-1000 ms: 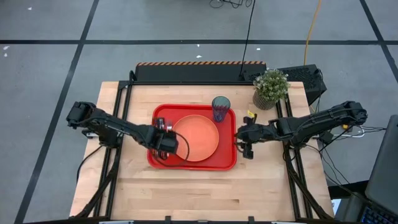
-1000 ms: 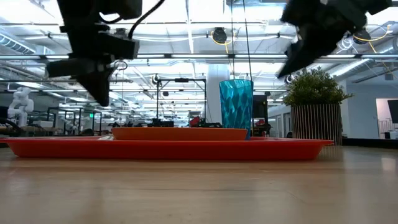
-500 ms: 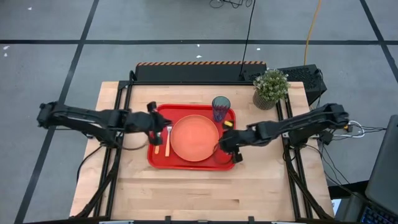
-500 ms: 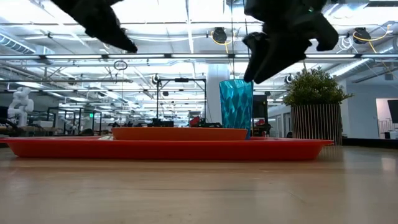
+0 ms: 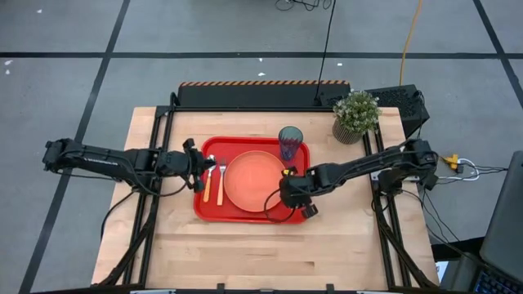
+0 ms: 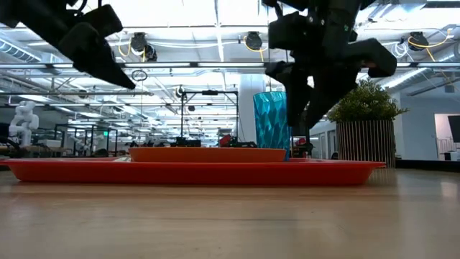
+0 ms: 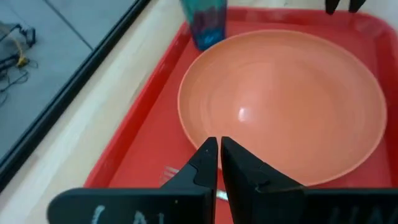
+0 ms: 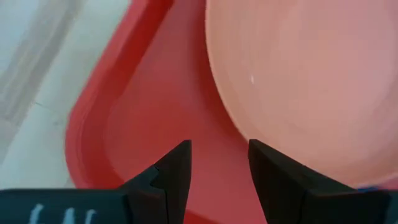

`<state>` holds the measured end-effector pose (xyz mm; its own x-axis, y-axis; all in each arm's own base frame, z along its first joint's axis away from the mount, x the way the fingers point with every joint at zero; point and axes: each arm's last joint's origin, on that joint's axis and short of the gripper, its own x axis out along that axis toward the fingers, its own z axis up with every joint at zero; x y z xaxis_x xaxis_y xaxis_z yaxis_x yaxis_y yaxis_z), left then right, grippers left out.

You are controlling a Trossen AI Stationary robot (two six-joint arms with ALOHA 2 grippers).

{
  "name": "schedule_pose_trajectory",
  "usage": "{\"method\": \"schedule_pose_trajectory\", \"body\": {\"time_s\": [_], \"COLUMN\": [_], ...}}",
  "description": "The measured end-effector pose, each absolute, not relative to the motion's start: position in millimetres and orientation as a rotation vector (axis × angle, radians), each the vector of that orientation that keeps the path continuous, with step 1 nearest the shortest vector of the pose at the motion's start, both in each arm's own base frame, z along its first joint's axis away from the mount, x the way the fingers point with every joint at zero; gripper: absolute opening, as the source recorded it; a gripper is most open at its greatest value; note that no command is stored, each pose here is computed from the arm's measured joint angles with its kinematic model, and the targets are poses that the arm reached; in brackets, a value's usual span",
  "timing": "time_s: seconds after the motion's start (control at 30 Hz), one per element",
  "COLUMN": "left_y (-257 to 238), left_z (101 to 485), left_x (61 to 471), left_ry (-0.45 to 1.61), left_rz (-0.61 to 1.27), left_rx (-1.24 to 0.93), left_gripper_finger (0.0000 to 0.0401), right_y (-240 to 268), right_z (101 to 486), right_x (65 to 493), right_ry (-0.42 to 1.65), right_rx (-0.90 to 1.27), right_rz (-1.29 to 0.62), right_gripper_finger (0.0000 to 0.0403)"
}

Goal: Pick and place plate/cup/fork/spoon on tray
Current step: Adjust the orange tray on the table

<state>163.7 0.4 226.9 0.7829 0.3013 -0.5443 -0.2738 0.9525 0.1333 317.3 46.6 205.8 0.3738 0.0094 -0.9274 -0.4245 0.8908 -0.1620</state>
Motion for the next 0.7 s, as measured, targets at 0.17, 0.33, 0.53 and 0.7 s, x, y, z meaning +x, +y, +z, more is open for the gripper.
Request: {"method": "schedule_pose_trajectory", "body": {"time_s": [0.17,0.33,0.53,0.7], "left_y": [2,6,6,6], "left_z": [220,217,222,222], "left_x": [158,150,149,148], "left_ry": [0.640,0.691,0.647,0.647], "left_rz": [0.363,0.426,0.428,0.427], "left_rx": [0.044,0.041,0.035,0.038], "left_gripper_finger": [0.0026,0.0026,0.0026,0.0026], "right_y": [45,47,55,62], "right_z": [210,208,180,166], "right_x": [309,295,282,279], "right_ry": [1.222,1.255,1.285,1.222], "right_rx": [-0.318,-0.207,-0.151,-0.120], "right_rz": [0.227,0.190,0.161,0.154], "right_gripper_finger": [0.0153,0.0153,0.0153,0.0153]}}
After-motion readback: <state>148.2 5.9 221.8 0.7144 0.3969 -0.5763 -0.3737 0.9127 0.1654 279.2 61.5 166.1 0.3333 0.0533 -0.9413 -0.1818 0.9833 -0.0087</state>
